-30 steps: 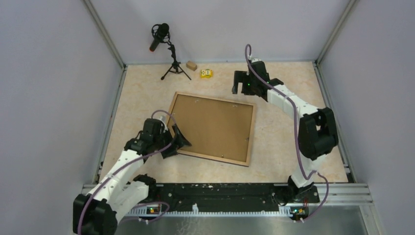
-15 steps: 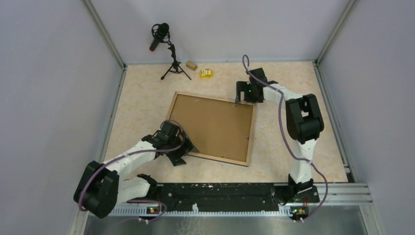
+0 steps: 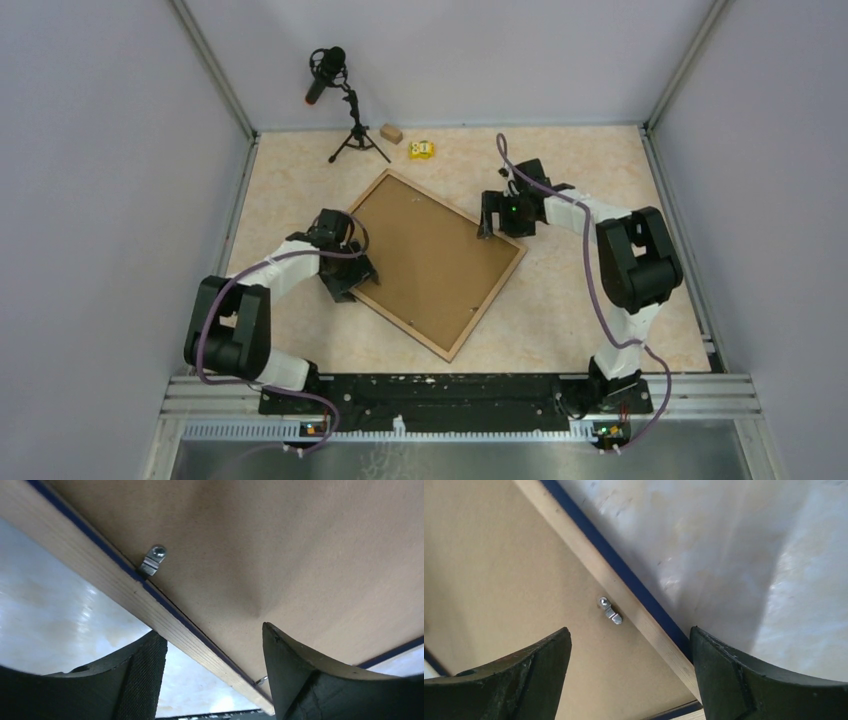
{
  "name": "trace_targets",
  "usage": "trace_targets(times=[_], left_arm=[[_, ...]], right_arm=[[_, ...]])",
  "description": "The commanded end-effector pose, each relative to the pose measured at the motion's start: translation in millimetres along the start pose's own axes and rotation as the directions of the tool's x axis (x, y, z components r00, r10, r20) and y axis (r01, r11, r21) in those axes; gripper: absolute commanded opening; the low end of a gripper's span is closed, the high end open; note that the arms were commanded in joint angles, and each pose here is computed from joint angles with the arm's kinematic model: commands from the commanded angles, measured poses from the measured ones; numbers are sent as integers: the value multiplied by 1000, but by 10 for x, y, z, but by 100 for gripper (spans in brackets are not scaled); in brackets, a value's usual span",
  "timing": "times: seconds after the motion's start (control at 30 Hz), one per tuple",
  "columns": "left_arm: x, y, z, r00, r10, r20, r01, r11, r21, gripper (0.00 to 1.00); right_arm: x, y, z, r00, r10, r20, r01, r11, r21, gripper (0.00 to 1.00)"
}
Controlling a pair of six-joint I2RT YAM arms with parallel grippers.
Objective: Put the photo into the frame
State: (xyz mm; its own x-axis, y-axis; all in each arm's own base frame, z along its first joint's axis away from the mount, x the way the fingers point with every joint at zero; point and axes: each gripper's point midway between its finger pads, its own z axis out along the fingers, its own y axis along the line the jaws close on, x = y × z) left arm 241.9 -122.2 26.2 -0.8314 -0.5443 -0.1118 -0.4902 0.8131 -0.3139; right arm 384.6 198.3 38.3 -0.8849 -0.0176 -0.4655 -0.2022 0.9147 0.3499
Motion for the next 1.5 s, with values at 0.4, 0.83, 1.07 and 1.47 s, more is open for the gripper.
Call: trace_targets(times=[0.4,0.83,1.07,1.47], left_arm=[[-409,423,24,966,240,94,-222,961,-164,27],[-703,312,3,920,384,77,-365,912,-187,0],[-771,180,77,947,315,63,-312,949,-56,0],[-1038,-265,139,992,124,27,-127,976,178,0]], right_arm=[[312,362,-182,974,-204,-93,193,974,-116,88],[-85,5,-384,989,-135,54,121,970,211,88],[-45,140,-331,993,-57,100,36,978,206,88],[234,264,-249,995,26,100,-52,960,274,86]])
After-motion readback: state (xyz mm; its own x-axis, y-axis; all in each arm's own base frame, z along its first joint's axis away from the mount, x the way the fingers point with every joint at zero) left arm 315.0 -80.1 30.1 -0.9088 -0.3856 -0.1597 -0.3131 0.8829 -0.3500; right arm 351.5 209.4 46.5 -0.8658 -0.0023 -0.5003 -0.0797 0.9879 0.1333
